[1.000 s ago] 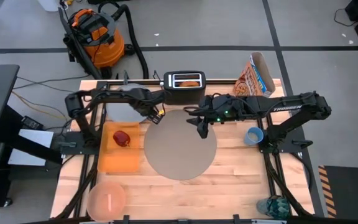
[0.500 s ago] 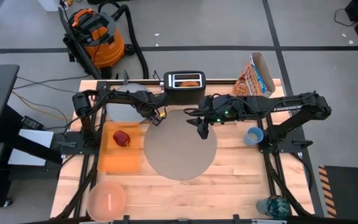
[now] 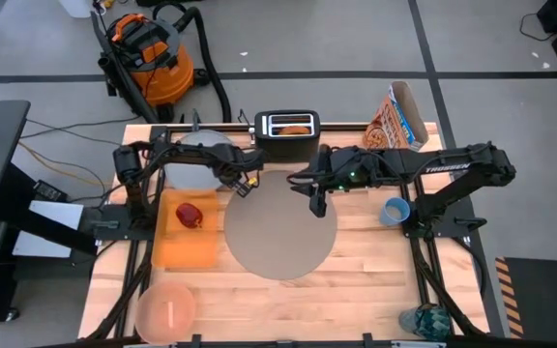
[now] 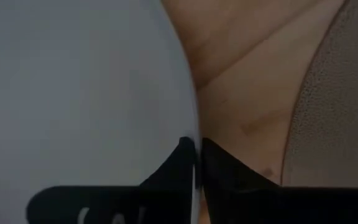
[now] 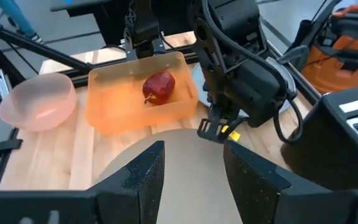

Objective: Arrange a breakfast setting
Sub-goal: Put the light blue plate onto the gray placemat

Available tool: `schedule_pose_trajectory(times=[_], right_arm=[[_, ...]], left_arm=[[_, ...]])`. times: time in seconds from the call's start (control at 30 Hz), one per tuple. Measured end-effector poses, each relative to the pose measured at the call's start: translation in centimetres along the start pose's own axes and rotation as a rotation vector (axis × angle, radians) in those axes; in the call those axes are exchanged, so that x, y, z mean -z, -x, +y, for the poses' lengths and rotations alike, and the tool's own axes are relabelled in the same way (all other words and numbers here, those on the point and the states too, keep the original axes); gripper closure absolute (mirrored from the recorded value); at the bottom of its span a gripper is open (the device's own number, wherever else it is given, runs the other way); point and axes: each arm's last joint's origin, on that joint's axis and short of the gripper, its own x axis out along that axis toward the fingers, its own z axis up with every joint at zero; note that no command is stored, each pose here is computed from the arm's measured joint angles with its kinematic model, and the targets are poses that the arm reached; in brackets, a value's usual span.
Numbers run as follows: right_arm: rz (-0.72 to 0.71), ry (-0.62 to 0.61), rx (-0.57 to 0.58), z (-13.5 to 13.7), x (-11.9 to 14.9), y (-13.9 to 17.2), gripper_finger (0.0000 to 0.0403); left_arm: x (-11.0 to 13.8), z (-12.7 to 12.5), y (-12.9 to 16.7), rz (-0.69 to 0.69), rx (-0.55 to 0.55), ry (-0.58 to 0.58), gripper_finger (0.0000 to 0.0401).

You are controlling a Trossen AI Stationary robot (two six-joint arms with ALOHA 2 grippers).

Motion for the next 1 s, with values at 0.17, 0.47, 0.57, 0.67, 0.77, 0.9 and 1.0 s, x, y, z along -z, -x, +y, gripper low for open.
schedule_pose_trajectory(times=[0.17,0.47,0.57,0.67,0.77,0.9,1.0], right_arm=[[-0.004,0.036,0.005,-0.6,-0.2,0.1,0.0231],[0.028,0.081,0.007,-1.2,0.0,0.0,0.0231],[0.060,0.089,0.013,-1.3,0.3,0.0,0.0231],[0.086,0.100,0.016,-1.4,0.6,0.0,0.0231],[0.113,0.123,0.018,-1.4,0.8,0.3,0.0231],[0.139,0.152,0.018,-1.7,1.0,1.6,0.0231],[0.152,0.178,0.018,-1.9,1.0,3.0,0.0231]], left_arm=[[-0.8,0.0,2.2,0.011,-0.032,-0.035,0.0372],[-1.8,1.1,6.5,0.105,-0.077,-0.112,0.0379],[-2.1,1.5,8.1,0.120,-0.087,-0.130,0.0381],[-2.3,2.1,10.0,0.106,-0.093,-0.135,0.0383],[-2.3,2.7,12.9,0.082,-0.085,-0.138,0.0383],[-1.1,3.1,18.3,-0.050,-0.007,-0.197,0.0383],[0.7,2.8,22.5,-0.167,0.115,-0.273,0.0383]])
